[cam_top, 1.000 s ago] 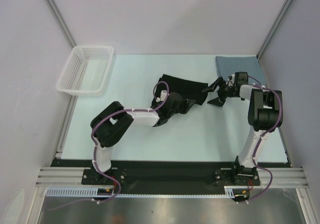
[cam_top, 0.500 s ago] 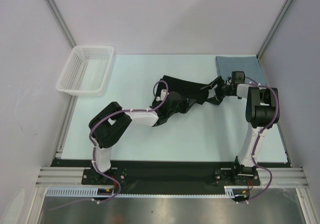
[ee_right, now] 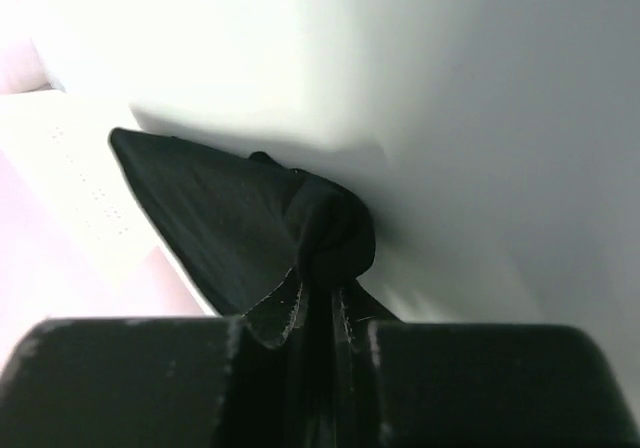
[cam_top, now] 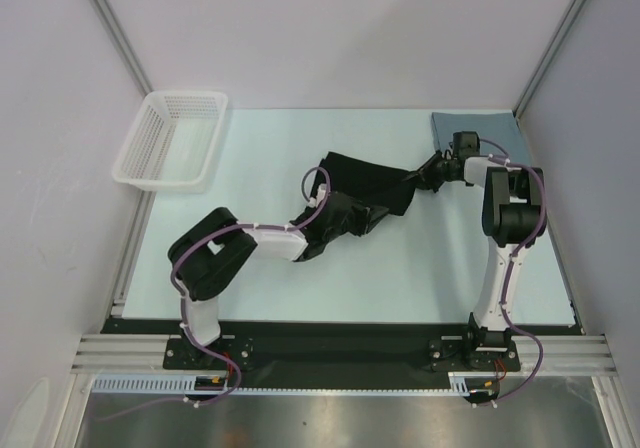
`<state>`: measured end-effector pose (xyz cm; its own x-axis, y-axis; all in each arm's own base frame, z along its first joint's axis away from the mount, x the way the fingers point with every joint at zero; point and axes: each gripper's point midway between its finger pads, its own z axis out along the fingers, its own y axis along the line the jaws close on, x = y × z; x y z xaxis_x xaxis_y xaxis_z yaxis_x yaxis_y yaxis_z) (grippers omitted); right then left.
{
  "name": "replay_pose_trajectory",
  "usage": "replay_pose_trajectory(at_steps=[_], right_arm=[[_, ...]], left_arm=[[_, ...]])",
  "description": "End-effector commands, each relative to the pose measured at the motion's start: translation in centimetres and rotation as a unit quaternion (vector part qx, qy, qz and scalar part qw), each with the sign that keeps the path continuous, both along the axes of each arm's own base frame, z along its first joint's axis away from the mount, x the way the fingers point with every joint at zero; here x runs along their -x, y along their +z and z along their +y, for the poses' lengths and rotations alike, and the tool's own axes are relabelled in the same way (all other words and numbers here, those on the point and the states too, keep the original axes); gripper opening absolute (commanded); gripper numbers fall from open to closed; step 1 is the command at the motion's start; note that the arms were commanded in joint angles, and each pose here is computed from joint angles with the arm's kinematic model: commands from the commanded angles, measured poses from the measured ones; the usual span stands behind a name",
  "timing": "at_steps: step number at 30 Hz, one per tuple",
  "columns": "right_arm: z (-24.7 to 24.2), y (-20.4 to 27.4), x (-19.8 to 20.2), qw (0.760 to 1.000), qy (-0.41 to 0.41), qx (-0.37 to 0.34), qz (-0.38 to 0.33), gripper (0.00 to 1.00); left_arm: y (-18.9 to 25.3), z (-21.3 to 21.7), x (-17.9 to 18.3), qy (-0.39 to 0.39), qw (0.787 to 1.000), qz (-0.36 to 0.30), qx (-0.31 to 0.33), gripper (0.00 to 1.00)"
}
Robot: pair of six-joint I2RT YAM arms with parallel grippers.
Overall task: Fold and stack the t-shirts
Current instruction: Neatly place the folded tshirt to the corner
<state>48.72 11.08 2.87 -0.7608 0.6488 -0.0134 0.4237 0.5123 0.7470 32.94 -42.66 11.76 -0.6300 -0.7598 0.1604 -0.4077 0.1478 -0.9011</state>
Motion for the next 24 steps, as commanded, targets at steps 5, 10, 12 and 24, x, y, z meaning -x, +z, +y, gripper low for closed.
replay_pose_trajectory(at_steps=[5, 10, 12, 24], right_arm=[[-1.0, 3.1, -1.2, 0.990, 0.056, 0.090, -0.087, 0.01], [-0.7, 7.6, 0.9, 0.965, 0.123, 0.194, -0.124, 0.00], [-1.2, 8.6, 1.7, 0.950, 0.139, 0.245, -0.136, 0.00], [-5.9, 19.9, 1.4, 0.861, 0.155, 0.438, -0.207, 0.00]], left_arm=[[4.1, 0.8, 6.6, -0.192, 0.973, -0.129, -0.004, 0.37], [1.9, 5.3, 13.3, -0.333, 0.925, -0.181, -0.032, 0.42], [1.3, 8.5, 16.0, -0.375, 0.907, -0.187, -0.047, 0.43], [2.7, 19.0, 19.0, -0.379, 0.841, -0.297, -0.249, 0.47]])
